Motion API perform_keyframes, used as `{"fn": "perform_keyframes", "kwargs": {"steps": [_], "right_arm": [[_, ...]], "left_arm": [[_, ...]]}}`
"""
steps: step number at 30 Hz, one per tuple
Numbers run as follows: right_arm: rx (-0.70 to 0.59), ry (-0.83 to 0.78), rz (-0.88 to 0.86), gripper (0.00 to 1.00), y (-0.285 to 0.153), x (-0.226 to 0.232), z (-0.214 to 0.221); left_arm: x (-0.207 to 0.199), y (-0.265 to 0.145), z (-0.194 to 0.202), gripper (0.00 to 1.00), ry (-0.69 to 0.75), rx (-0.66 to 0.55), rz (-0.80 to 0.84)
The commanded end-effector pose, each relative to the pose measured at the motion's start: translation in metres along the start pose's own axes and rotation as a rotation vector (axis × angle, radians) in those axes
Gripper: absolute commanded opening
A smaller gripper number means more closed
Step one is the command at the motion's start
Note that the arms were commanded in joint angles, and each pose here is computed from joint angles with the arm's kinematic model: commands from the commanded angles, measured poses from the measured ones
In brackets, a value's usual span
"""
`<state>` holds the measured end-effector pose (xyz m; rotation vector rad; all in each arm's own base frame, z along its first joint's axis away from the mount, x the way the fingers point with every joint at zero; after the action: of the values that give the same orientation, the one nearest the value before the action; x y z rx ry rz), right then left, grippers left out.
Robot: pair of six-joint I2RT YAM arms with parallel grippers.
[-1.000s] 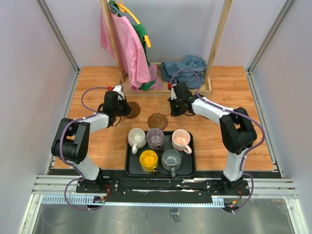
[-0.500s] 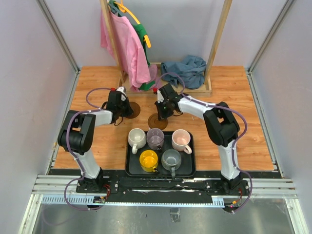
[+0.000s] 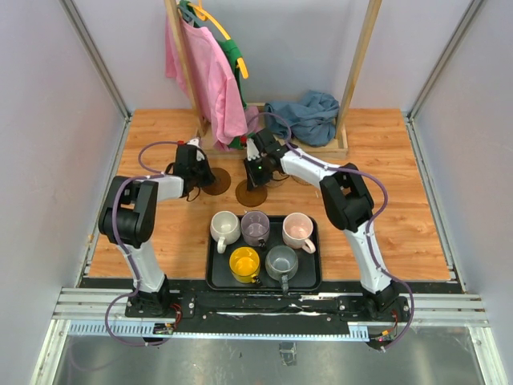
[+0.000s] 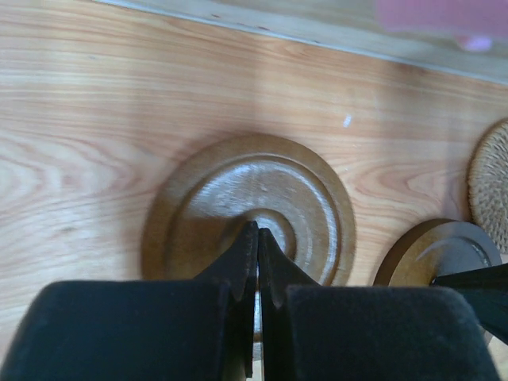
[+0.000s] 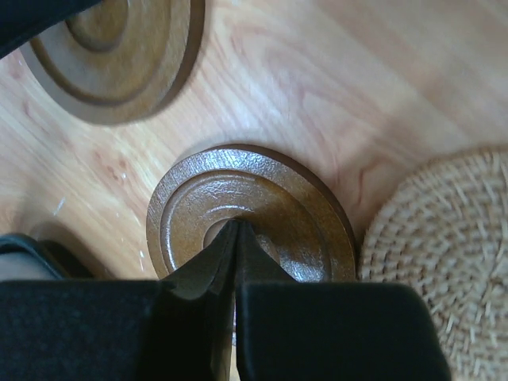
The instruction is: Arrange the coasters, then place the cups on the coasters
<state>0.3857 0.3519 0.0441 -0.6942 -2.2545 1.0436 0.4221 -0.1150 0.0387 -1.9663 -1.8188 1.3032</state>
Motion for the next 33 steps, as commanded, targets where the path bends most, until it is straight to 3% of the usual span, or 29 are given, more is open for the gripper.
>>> {"fn": "perform_keyframes", "kwargs": {"steps": [1,11,21,26,33], "right_arm": [[0.056,-0.031,-0.001,0.02,0.023,-0.004,0.005],[-0.039,-0.065,0.127,0.02,0.021,-0.033,-0.039],[-0.190,-0.085,0.192,0.10,-0.025,-0.050,-0.078],[-0.263,-0.119,0.243,0.30,-0.063,-0.047,-0.087],[-0.281,-0.090,0.362,0.53,-0.099,-0.050,-0.063]], "left_arm": [[0.032,0.002,-0.002,0.00,-0.043,0.013,-0.096],[0.032,0.016,-0.029,0.01,-0.045,-0.019,-0.116],[0.034,0.017,-0.060,0.01,-0.068,-0.088,-0.141],[0.017,0.005,-0.073,0.01,-0.052,-0.125,-0.070],[-0.014,-0.021,-0.079,0.05,-0.028,-0.166,0.059]]}}
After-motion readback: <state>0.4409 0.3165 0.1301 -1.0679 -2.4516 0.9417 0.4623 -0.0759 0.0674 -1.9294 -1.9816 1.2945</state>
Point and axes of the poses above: each gripper's point midway between its finger pads, its own y axis out along the fingers, its own x axis along the line the jaws close on, z = x × y, the point moved 2 cm from there along -y, back along the fingers, and after that the axes turned 10 degrees about -y, right-handed, at the moved point
